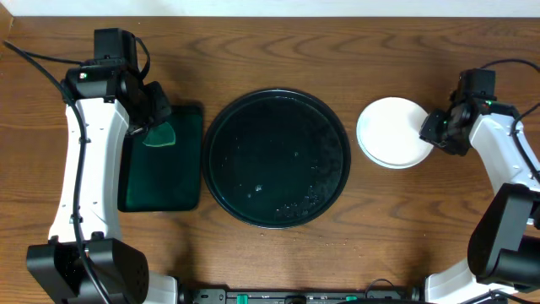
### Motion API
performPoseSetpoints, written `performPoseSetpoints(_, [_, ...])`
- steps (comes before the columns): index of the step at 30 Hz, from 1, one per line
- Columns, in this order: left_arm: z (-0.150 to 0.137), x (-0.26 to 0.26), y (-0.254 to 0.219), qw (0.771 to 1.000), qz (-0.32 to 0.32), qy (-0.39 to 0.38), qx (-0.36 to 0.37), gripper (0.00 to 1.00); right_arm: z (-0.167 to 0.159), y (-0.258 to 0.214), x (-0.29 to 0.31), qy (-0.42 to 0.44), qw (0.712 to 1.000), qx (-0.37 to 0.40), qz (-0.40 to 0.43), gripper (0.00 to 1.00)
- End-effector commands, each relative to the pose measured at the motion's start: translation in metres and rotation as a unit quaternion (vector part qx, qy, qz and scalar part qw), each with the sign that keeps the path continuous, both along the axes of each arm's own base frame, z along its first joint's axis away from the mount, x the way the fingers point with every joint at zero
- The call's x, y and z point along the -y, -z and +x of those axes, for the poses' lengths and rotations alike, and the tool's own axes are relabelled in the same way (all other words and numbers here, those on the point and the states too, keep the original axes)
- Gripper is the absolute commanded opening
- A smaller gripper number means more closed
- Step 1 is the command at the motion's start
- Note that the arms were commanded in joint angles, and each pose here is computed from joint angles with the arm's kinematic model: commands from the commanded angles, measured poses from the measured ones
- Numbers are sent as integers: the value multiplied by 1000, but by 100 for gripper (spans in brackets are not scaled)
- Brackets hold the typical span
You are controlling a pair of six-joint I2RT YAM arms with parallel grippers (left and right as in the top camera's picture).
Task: Clean dirty plates on tray and stack at the side
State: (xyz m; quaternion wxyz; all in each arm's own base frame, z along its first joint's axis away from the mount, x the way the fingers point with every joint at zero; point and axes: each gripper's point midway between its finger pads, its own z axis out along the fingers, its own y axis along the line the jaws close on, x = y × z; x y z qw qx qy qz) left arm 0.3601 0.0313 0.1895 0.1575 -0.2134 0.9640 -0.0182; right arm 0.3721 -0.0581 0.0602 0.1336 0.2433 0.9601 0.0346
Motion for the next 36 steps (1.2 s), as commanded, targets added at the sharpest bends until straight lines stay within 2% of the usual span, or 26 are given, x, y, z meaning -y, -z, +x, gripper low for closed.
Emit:
performPoseSetpoints(1, [1,-7,7,998,29,59,-10,7,13,-27,-17,-53,998,16,1,62])
performPoseSetpoints(2, [3,-8,9,995,41,95,-8,7,22,-49,-24,-68,997,26,-2,69])
performPoseSetpoints(4, [3,-9,16,991,50,124,-12,7,34,-82,-39,-87,995,46,-3,72])
performPoseSetpoints(8, [10,-10,39,990,54,127,-1,7,45,-116,-65,-132,989,72,-10,75])
performPoseSetpoints(10, [9,-9,55,991,53,127,-4,7,47,-121,-76,-145,986,78,-10,76])
performPoseSetpoints(14, [-13,-22,89,994,70,67,-45,7,42,-120,-90,-161,984,70,-9,76])
performPoseSetpoints(21, [-23,-22,132,994,72,68,-45,7,41,-119,-95,-193,978,67,-33,77])
performPoseSetpoints(23, [-26,-22,141,994,74,71,-43,17,38,-118,-94,-196,978,59,-49,78])
performPoseSetpoints(27, [-27,-21,147,994,73,70,-41,70,38,-118,-96,-201,976,57,-64,79])
performPoseSetpoints(32, [-27,-22,127,995,72,59,-31,72,36,-118,-100,-223,971,56,-70,79])
performPoseSetpoints(36, [-23,-22,61,995,80,54,25,72,32,-119,-100,-231,969,51,-71,81])
